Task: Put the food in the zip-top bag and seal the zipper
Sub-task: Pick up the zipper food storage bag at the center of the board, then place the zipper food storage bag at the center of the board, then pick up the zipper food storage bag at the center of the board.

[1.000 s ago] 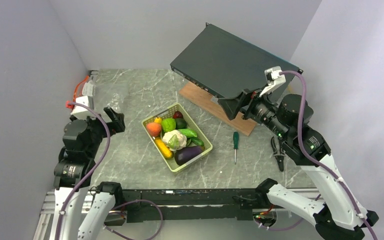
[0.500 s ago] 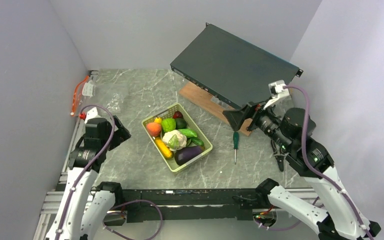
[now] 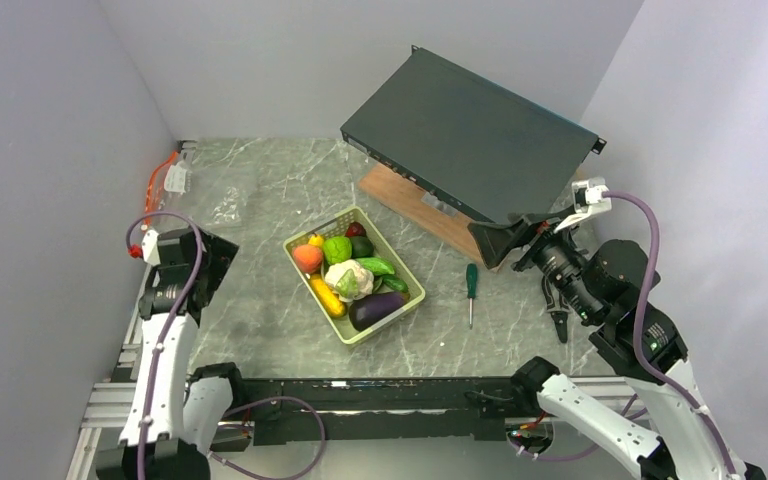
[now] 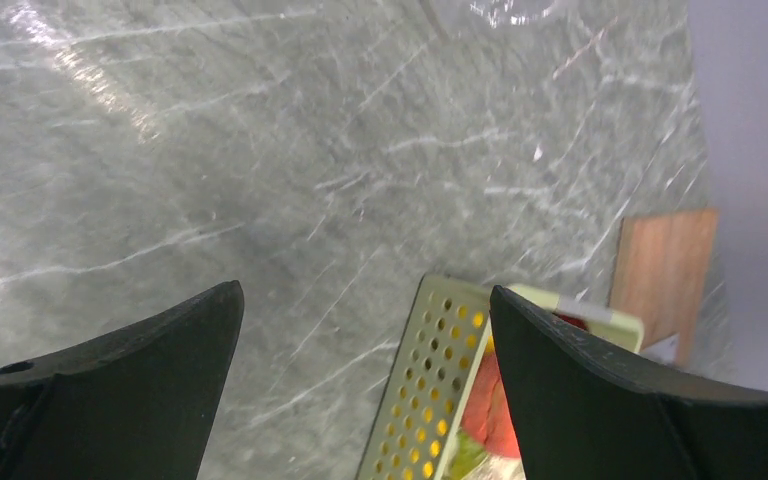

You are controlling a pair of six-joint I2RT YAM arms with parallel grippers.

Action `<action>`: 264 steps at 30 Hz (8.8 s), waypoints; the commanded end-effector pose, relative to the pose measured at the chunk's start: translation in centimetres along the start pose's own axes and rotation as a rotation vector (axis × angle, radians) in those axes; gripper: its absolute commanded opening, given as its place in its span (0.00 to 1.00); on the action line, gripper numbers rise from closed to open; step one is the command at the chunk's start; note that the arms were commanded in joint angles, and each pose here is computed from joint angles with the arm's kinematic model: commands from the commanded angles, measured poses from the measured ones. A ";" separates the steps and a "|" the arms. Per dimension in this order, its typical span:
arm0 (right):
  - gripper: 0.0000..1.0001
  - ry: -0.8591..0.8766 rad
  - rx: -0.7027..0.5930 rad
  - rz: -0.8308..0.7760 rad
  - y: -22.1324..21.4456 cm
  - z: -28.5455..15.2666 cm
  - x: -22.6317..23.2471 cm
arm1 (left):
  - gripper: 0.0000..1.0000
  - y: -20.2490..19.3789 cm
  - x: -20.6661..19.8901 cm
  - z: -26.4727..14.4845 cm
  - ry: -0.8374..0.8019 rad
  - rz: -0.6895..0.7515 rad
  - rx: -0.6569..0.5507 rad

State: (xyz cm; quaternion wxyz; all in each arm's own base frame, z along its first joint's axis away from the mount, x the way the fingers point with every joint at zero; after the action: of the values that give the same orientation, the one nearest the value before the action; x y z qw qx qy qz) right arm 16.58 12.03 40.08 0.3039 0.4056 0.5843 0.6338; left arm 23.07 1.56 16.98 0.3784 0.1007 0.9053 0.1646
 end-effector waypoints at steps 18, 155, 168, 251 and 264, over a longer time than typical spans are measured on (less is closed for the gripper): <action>1.00 -0.131 0.028 -0.042 0.3 1.2 -1.8 | 1.00 10.0 -3.3 14.2 -0.130 -0.340 -0.235; 0.98 0.255 0.521 0.262 -8.6 9.2 12.2 | 0.00 -14.7 -1.7 -11.3 -0.752 1.180 0.342; 0.93 0.056 0.557 0.171 -11.0 16.8 14.5 | 0.00 -15.2 -0.2 -14.5 -0.891 1.135 0.462; 0.97 0.258 0.557 -0.022 -16.3 6.9 13.3 | 0.88 -5.4 -1.6 1.4 0.157 -0.246 0.629; 0.97 0.258 0.576 -0.029 -16.9 7.2 13.5 | 0.80 -9.0 -0.7 2.5 0.195 -0.184 0.728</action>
State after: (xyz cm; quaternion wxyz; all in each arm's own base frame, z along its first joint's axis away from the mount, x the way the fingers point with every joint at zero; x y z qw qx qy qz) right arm 14.69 29.16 24.80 0.1066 0.3867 0.7854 0.4713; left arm 24.55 -5.84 12.30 0.2309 0.1234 0.9467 -0.1875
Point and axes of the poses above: each gripper's point midway between its finger pads, its own z axis out along the fingers, its own x axis along the line the jaws close on, y = z × x, the point moved 3 cm from there along -z, back along the fingers, and after that the axes turned 14 degrees about -z, right-handed, at the moved point
